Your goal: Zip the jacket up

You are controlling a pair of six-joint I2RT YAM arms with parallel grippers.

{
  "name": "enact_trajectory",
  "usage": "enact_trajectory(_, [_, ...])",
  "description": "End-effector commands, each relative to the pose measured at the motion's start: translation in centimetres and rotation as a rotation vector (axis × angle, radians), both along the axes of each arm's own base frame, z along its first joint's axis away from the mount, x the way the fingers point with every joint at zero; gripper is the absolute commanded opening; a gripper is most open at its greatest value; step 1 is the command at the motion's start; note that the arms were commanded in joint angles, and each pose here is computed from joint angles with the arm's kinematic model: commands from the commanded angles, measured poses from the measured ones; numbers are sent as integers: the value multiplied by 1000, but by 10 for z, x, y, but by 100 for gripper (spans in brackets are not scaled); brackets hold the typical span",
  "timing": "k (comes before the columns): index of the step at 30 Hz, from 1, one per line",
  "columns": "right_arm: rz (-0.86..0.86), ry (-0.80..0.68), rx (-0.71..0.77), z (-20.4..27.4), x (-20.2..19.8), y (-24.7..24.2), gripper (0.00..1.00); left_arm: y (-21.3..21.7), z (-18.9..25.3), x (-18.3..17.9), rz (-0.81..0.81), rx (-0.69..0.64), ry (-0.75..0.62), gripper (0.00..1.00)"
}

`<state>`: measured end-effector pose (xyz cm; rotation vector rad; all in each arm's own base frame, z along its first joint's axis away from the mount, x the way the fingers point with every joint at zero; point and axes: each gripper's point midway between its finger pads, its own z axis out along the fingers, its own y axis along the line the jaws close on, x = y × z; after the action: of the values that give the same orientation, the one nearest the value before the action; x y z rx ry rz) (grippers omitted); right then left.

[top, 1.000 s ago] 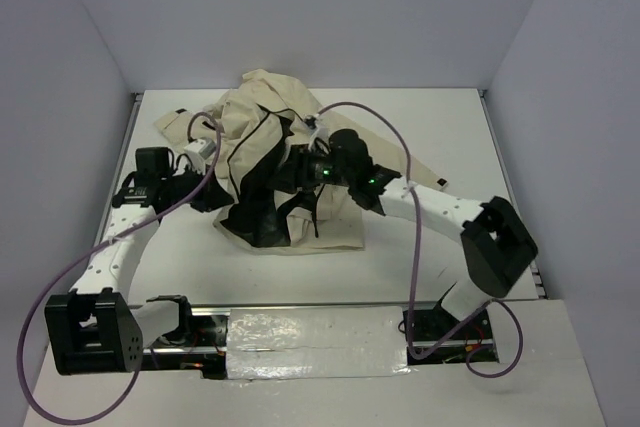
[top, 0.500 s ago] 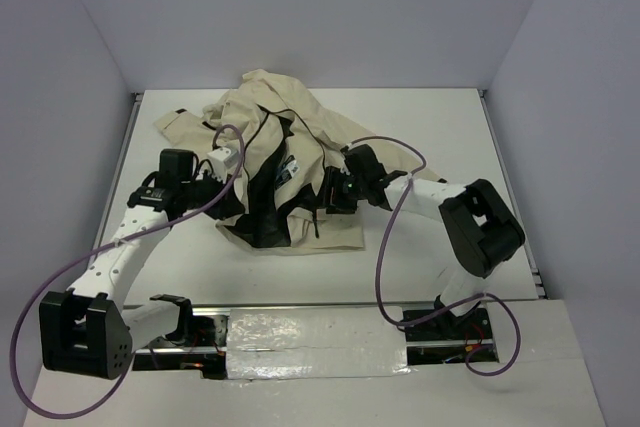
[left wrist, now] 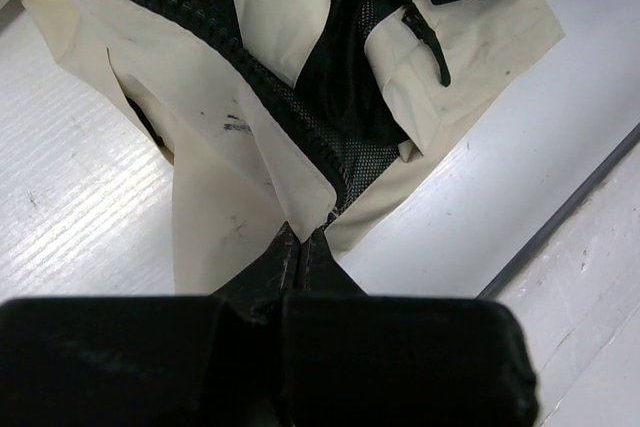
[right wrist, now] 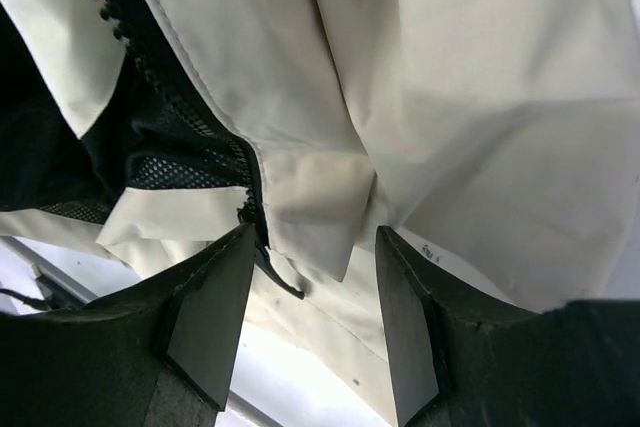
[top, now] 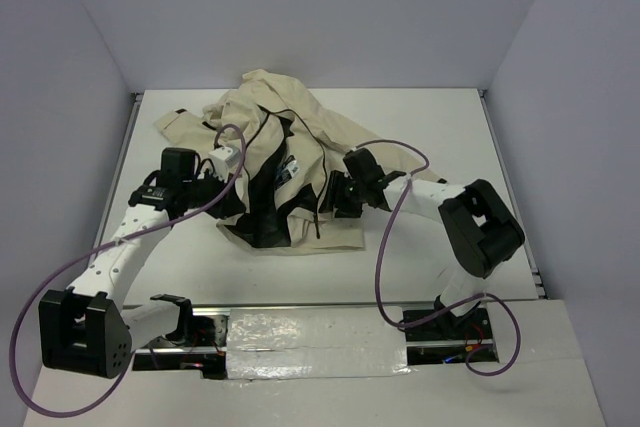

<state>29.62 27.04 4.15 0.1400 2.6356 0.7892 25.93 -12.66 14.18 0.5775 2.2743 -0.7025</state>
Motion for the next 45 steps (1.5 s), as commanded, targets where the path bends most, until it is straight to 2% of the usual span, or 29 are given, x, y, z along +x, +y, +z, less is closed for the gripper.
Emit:
enact_trajectory(1, [-20, -23, -24, 4, 7, 2, 58, -4, 16, 9, -1, -17, -31, 0])
enact_trajectory(13, [9, -6, -9, -15, 19, 17, 59, -6, 15, 8, -13, -14, -39, 0])
enact_trajectory(15, [6, -7, -3, -16, 20, 18, 56, -6, 15, 8, -10, -13, -40, 0])
enact_trajectory(18, [11, 4, 20, -20, 20, 23, 21, -7, 14, 7, -7, -21, -34, 0])
enact_trajectory(19, [14, 7, 22, -20, 20, 24, 3, -7, 14, 7, -5, -23, -34, 0])
enact_trajectory(20, [20, 11, 27, -20, 18, 25, 0, -7, 15, 7, -6, -22, -36, 0])
enact_trajectory(24, [56, -54, 58, 1, 18, 27, 0, -7, 15, 5, -15, -16, -39, 0])
enact_trajectory(30, [208, -288, 181, 68, 16, 40, 0, -10, 19, 4, -51, -12, -59, 0])
enact_trajectory(36, [429, -499, 363, 121, -13, 55, 0, -20, 28, -4, -144, -9, -78, 0])
enact_trajectory(45, [673, -632, 616, 176, -54, 76, 0, -36, 55, -16, -275, -70, -168, 0])
